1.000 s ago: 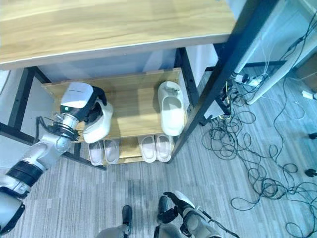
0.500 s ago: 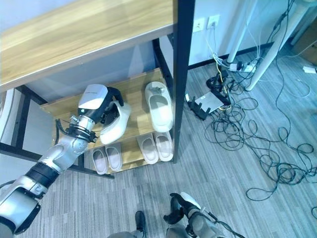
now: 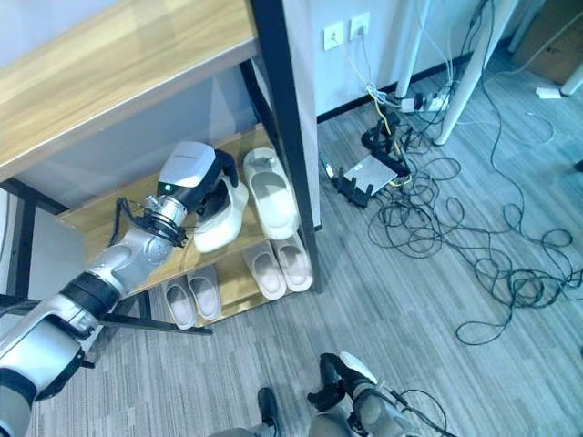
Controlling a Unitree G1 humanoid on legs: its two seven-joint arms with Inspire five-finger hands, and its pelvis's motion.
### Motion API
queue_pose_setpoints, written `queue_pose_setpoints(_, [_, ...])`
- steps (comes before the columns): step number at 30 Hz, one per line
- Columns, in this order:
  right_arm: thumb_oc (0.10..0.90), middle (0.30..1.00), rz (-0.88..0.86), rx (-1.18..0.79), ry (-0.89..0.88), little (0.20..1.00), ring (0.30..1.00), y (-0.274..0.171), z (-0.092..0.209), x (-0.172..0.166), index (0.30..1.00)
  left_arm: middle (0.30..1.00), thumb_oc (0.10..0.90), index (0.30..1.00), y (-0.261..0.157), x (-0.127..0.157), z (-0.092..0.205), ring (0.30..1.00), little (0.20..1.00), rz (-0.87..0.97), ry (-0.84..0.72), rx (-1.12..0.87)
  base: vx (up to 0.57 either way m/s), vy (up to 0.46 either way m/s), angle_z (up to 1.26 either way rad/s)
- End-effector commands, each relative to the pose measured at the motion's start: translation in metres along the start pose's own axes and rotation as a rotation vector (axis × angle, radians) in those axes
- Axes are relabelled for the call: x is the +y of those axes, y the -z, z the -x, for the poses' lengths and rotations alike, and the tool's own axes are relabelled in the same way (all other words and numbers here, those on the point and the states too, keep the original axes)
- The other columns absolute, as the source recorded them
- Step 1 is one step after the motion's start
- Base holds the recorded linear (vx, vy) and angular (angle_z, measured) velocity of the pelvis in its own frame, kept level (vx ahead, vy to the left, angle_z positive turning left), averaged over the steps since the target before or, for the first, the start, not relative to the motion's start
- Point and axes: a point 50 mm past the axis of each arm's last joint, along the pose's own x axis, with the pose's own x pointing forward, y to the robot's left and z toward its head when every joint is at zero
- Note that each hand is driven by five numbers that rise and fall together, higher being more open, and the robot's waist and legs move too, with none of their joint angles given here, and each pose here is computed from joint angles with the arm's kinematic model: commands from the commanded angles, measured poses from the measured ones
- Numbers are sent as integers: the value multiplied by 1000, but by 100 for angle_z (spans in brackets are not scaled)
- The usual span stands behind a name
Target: Arrange the slippers neatly on the shoe rack.
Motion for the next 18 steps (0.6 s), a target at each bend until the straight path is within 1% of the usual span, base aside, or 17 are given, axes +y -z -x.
queue_pose_setpoints(1, [800,900,-17,-21,24,900,900,2,2,-2,900,300,400,300,13,73,-37,300,300,-48,-268,54,8,-3,-6])
queue_pose_setpoints(13, [800,900,-16,-41,34,900,900,-4,-1,-4,900,300,400,300,19,83,-47,300,300,-87,-266,99,2,-1,-2])
queue_pose_setpoints(14, [800,900,-15,-45,34,900,900,-5,-1,-4,900,782,722,782,20,85,-47,782,782,-90,-271,100,0,0,0])
queue_pose_setpoints(15, [800,900,-15,-45,34,900,900,-5,-1,-4,900,900,800,900,20,85,-47,900,900,-90,-271,100,0,0,0])
queue_pose_setpoints(18, [800,900,-16,-55,31,900,900,-5,0,-3,900,900,800,900,21,89,-48,900,900,-102,-280,103,0,0,0])
